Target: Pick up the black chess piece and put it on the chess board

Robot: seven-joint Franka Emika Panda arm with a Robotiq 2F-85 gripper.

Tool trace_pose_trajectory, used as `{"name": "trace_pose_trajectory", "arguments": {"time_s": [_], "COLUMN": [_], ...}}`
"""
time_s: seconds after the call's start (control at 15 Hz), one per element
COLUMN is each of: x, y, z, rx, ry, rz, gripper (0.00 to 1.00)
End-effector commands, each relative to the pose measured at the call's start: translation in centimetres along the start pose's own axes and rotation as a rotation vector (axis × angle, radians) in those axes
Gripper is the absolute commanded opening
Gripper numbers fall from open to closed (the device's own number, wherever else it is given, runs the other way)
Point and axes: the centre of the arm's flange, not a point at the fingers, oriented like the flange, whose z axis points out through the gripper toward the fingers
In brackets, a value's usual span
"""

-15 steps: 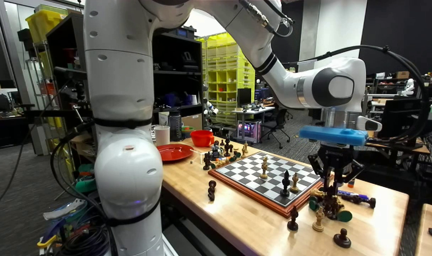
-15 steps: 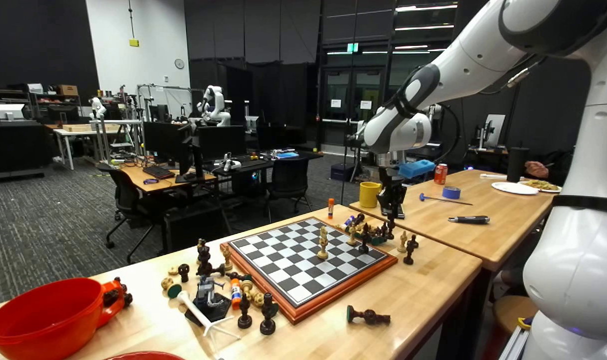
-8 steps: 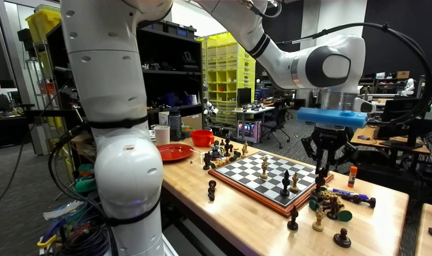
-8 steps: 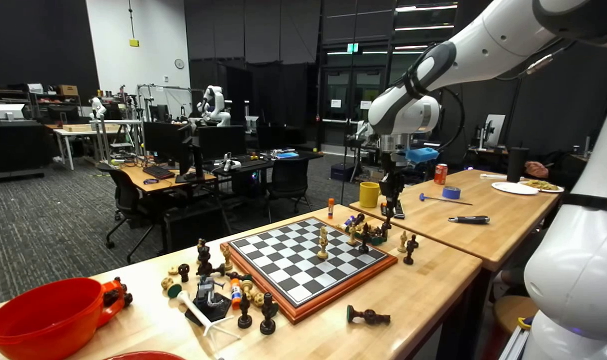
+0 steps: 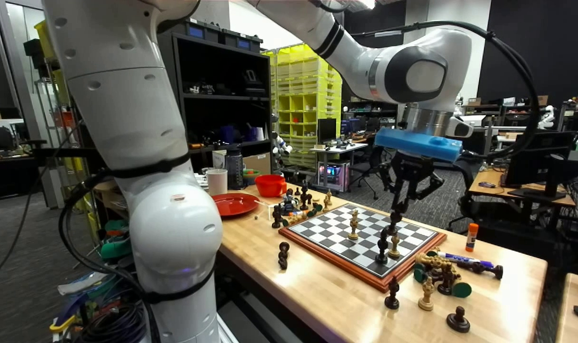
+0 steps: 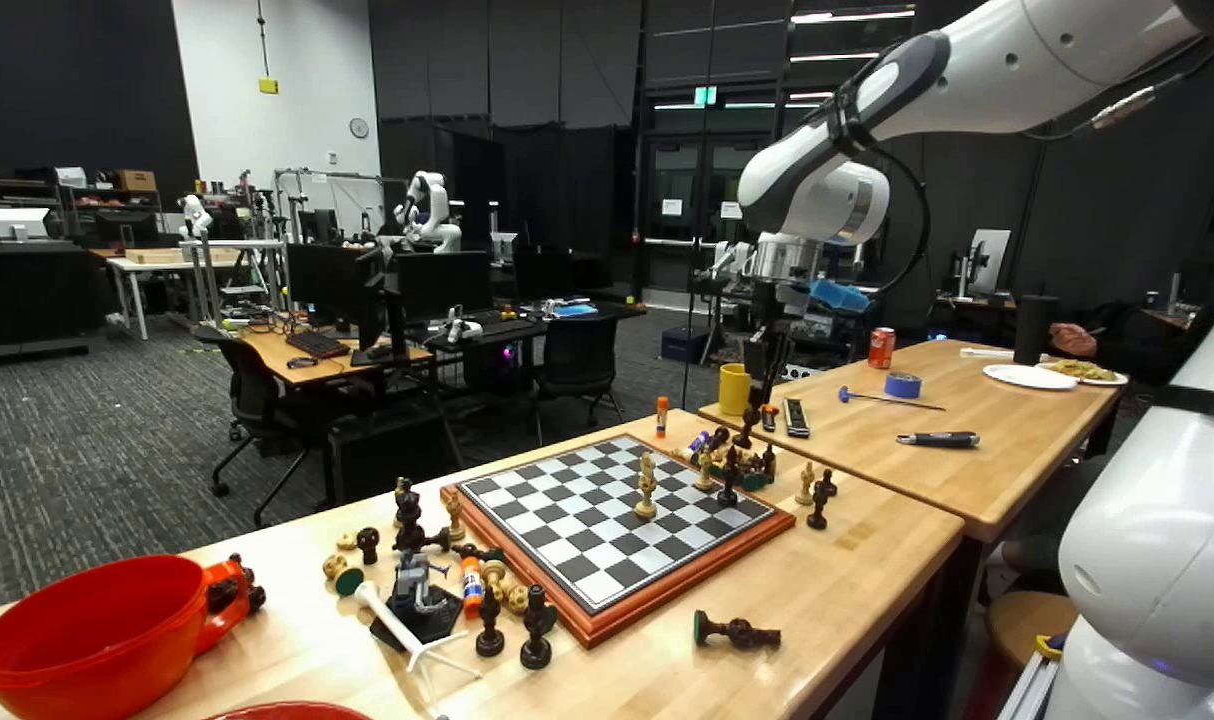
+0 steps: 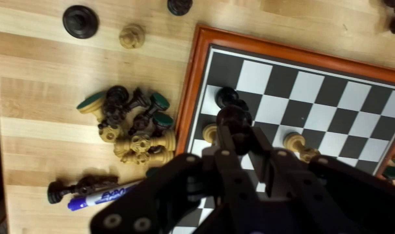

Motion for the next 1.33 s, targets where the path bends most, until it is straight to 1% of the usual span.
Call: {"name": "trace_pose_trajectory", "arguments": {"time_s": [0.0, 0.13, 0.27, 0.53, 0.93, 1.13, 1.27], "x": [-1.7, -2.1, -2.6, -3.5, -5.5, -5.9, -5.9], "y": [-3.1, -4.0, -4.5, -5.0, -5.8, -6.7, -7.4], "z": [-2.1, -2.5, -2.1, 0.4, 4.1, 5.2, 5.7], "rx": [0.061, 0.073, 0.058, 0.012, -0.021, -0.035, -0.043], "ry": [0.055, 0.065, 0.062, 0.017, -0.074, -0.084, -0.072], "rz": [-0.066, -0.093, -0.114, -0.129, -0.167, -0.191, -0.208], "gripper": [0.05, 0.05, 0.05, 0.05, 0.05, 0.05, 0.05]}}
